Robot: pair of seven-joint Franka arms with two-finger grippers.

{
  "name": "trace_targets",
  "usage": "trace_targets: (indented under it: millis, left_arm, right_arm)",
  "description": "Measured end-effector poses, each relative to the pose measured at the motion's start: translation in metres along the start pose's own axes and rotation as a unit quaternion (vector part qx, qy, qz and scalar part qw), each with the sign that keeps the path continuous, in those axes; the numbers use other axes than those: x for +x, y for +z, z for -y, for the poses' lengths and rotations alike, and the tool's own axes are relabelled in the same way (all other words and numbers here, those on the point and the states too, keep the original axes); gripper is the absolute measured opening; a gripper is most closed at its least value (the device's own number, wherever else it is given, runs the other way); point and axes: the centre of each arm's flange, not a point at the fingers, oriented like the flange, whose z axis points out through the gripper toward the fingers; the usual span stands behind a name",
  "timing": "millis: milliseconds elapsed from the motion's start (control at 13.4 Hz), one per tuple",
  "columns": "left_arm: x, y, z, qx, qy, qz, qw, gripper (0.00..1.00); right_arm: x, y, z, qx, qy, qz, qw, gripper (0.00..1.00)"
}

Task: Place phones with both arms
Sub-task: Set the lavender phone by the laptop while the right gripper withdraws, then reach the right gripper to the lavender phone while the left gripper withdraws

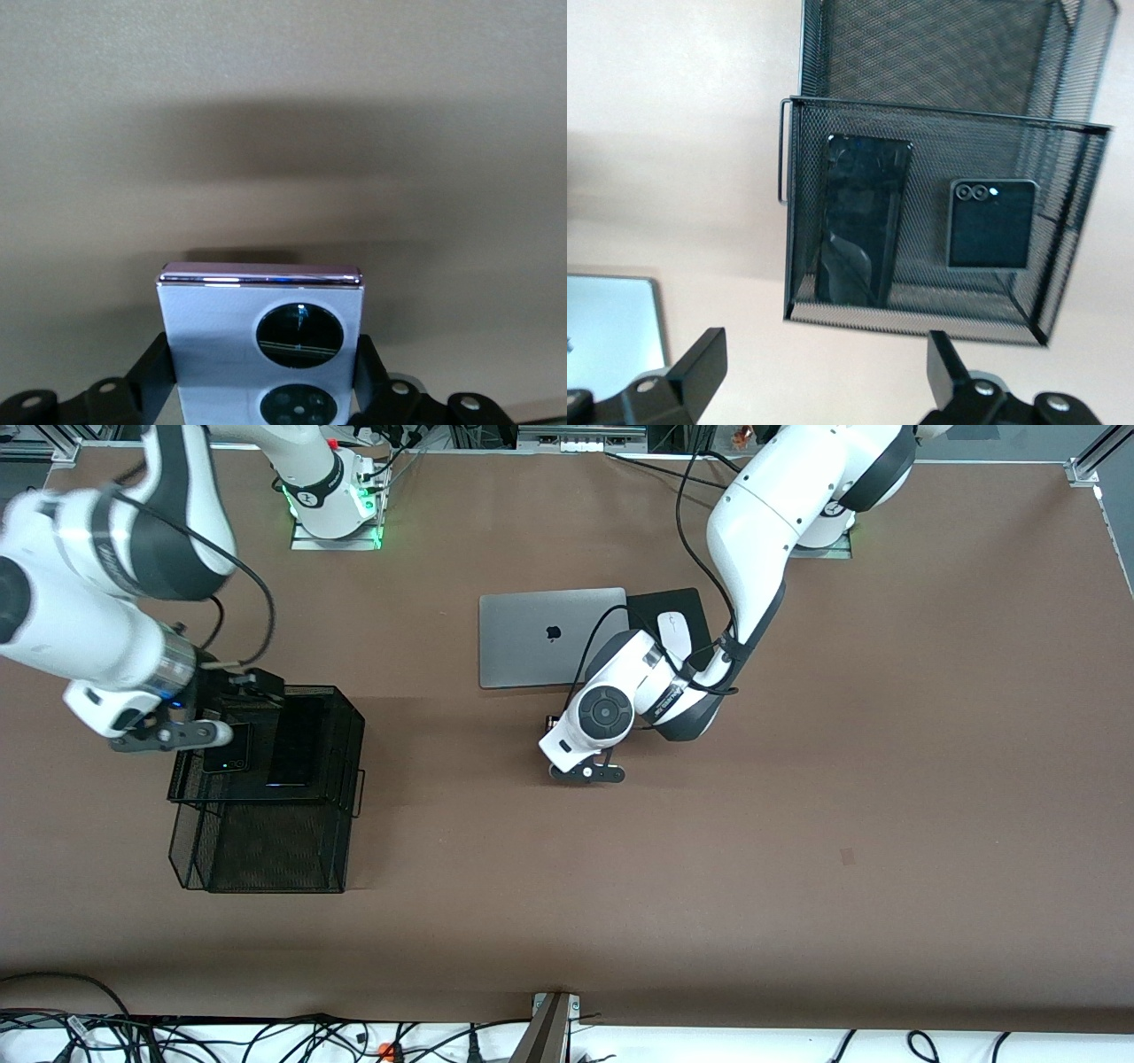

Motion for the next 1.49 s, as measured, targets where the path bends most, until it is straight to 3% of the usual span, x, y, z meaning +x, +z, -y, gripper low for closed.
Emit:
trace_targets:
  millis: [149, 299, 597, 746, 1045, 1269, 1493]
  left_arm:
    - [0.005, -0.003, 0.005, -0.001, -0.004, -0.003, 1.0, 0.84]
    - [0.006, -0.006, 0.006, -0.002, -0.005, -0.005, 1.0, 0.99]
    - [0.012, -0.031, 0.013, -0.006, -0.012, -0.01, 1.0, 1.0]
    - [0.021, -0.082, 0.045, 0.005, -0.03, 0.008, 0.999, 1.0]
    - [0.016, -0.234, 0.153, 0.013, -0.019, 0.022, 0.999, 1.0]
    - [-0.001, -0.338, 0.256, 0.027, 0.002, -0.012, 1.0, 1.0]
    - [-0.012, -0.388, 0.35, 0.021, 0.007, -0.029, 0.999, 1.0]
  right_arm:
    - [-0.001, -0.023, 0.002, 0.0, 0.011, -0.004, 1.0, 1.0]
    - [0.0, -0.026, 0.006, -0.002, 0.036, -0.005, 0.999, 1.0]
    - [0.007, -0.008, 0.018, -0.014, 0.052, 0.006, 0.999, 1.0]
    - [0.014, 0.002, 0.036, -0.024, 0.054, 0.001, 0.998, 1.0]
    - [0.023, 0.026, 0.111, -0.038, 0.083, -0.027, 0.995, 1.0]
    - [0.024, 0.06, 0.189, -0.017, 0.119, -0.043, 0.992, 1.0]
    - [0.017, 0.103, 0.293, 0.002, 0.15, -0.072, 0.986, 1.0]
